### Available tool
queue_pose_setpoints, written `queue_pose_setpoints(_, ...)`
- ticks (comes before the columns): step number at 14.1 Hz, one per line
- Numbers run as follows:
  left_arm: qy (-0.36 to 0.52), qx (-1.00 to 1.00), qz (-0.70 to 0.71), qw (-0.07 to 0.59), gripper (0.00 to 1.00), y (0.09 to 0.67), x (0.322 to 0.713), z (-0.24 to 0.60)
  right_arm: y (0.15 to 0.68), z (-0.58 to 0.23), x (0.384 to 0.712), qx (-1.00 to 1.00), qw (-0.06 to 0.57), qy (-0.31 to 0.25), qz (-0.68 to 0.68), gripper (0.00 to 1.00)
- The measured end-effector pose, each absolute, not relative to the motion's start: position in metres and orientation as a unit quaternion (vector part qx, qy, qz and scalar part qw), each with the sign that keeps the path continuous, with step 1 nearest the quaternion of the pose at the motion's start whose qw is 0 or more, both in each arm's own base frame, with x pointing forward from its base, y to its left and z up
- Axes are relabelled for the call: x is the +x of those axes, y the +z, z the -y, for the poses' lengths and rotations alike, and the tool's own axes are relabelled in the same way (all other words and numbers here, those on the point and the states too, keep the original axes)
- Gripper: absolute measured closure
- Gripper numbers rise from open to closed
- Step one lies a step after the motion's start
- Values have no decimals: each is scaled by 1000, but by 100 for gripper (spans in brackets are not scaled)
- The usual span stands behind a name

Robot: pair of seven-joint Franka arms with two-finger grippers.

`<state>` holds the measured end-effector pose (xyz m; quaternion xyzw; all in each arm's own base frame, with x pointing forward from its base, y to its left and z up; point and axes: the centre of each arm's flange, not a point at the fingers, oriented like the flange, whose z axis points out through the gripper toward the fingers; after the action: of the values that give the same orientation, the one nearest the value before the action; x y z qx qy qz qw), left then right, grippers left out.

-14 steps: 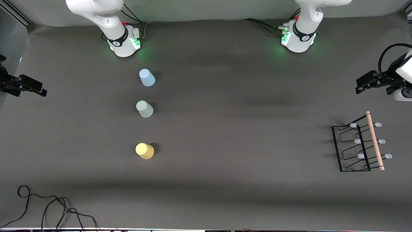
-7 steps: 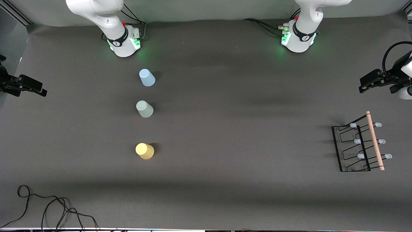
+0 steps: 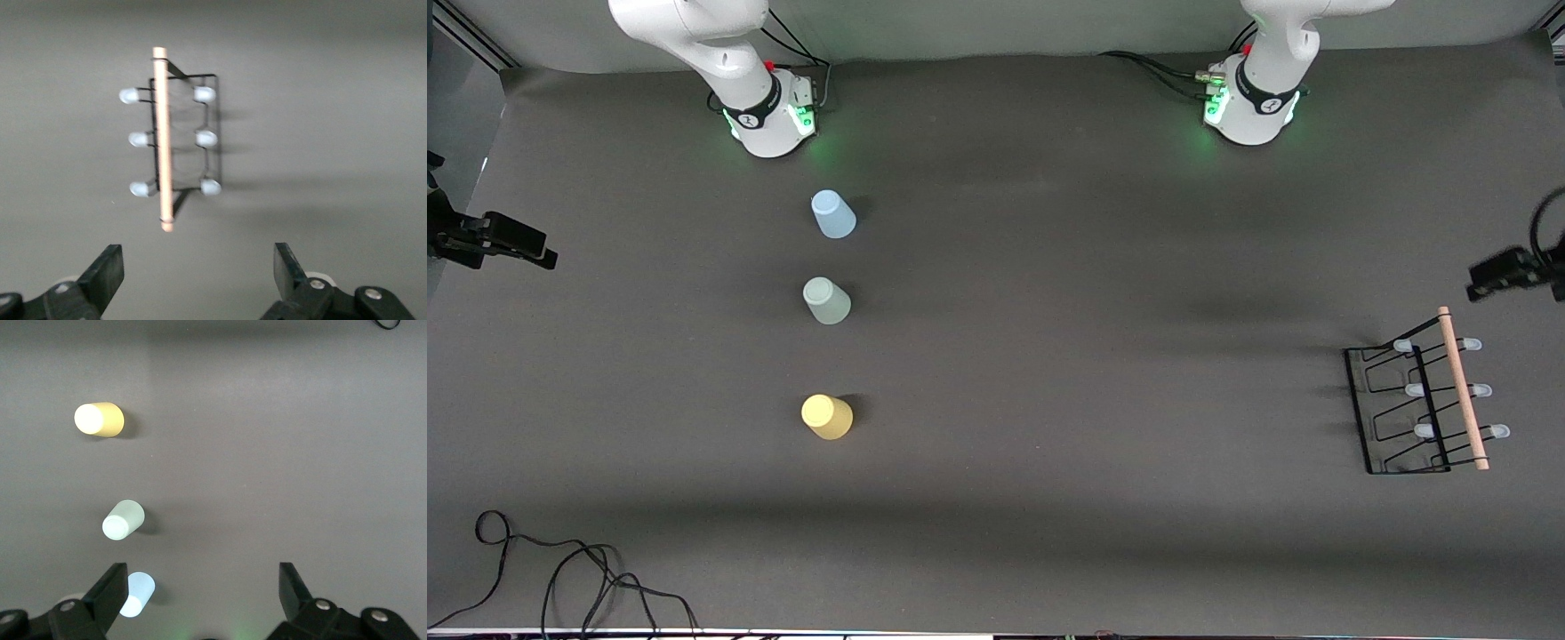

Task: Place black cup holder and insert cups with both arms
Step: 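Reach the left gripper toward the wooden handle of the black holder, then close the left gripper on the wooden handle and lift the holder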

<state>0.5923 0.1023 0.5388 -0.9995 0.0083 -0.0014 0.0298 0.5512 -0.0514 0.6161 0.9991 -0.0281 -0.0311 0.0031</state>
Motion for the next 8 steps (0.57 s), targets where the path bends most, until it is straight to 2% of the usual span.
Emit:
queue_pose_setpoints(3,1,-999,-13,36,0,475,619,-134,616,50,551,999,3,-31,27,0)
queue_pose_setpoints(6,20,-999,-7,36,2,422,630,-161,615,51,552,999,3,-32,28,0)
queue_pose_setpoints(8,32,-999,-9,35,24,397,634,-164,615,51,552,999,3,-32,28,0)
